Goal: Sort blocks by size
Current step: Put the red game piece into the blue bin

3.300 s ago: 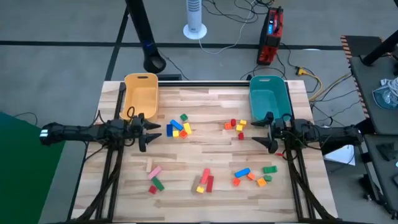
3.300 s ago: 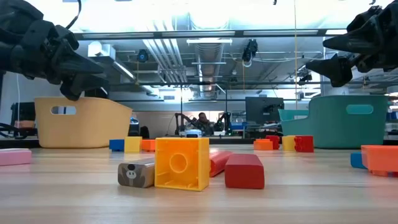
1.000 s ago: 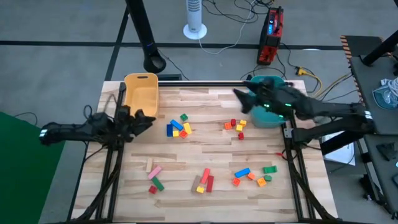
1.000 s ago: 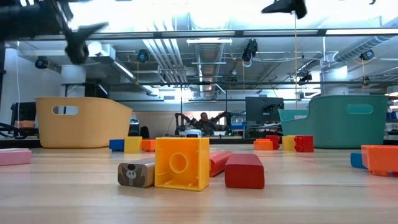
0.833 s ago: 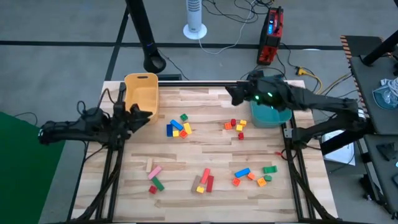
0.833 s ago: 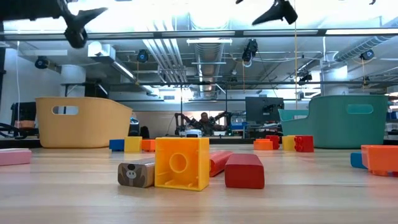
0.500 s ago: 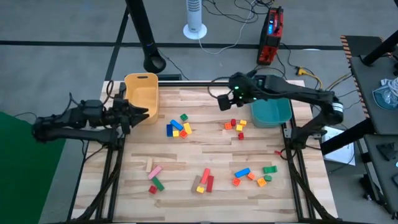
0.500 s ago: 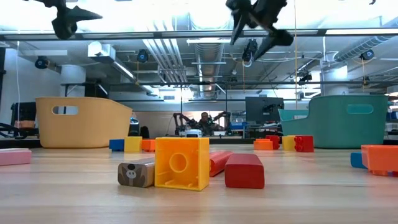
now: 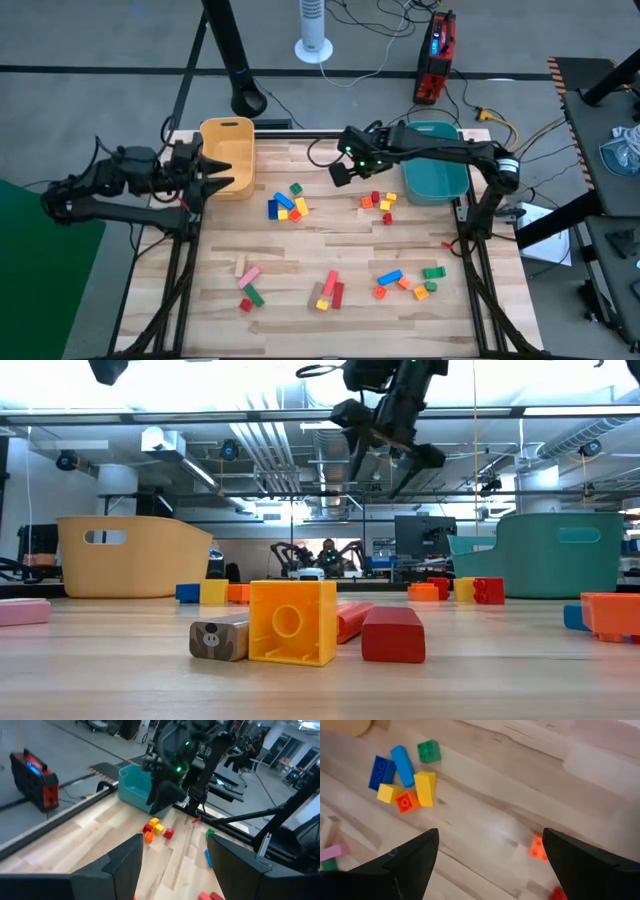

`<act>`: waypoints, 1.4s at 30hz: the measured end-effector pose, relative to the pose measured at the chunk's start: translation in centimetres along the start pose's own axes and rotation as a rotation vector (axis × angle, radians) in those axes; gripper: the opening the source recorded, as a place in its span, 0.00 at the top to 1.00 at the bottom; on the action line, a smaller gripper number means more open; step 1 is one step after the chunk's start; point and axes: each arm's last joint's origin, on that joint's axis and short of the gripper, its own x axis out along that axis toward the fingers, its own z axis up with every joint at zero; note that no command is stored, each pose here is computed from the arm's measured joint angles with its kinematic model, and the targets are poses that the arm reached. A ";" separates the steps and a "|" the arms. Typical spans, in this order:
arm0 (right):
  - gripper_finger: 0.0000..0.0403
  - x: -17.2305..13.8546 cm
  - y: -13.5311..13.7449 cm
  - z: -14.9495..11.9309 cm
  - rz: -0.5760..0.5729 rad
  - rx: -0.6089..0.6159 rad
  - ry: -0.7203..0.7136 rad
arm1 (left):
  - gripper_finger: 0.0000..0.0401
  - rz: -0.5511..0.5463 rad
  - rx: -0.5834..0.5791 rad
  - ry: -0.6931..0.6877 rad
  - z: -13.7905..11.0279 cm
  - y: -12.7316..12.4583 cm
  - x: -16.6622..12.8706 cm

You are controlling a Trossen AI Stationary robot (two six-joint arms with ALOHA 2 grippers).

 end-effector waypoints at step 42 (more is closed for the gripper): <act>0.28 8.3 -2.5 0.8 -0.424 -0.141 0.403 | 0.48 0.010 -0.374 0.093 0.5 -1.6 5.8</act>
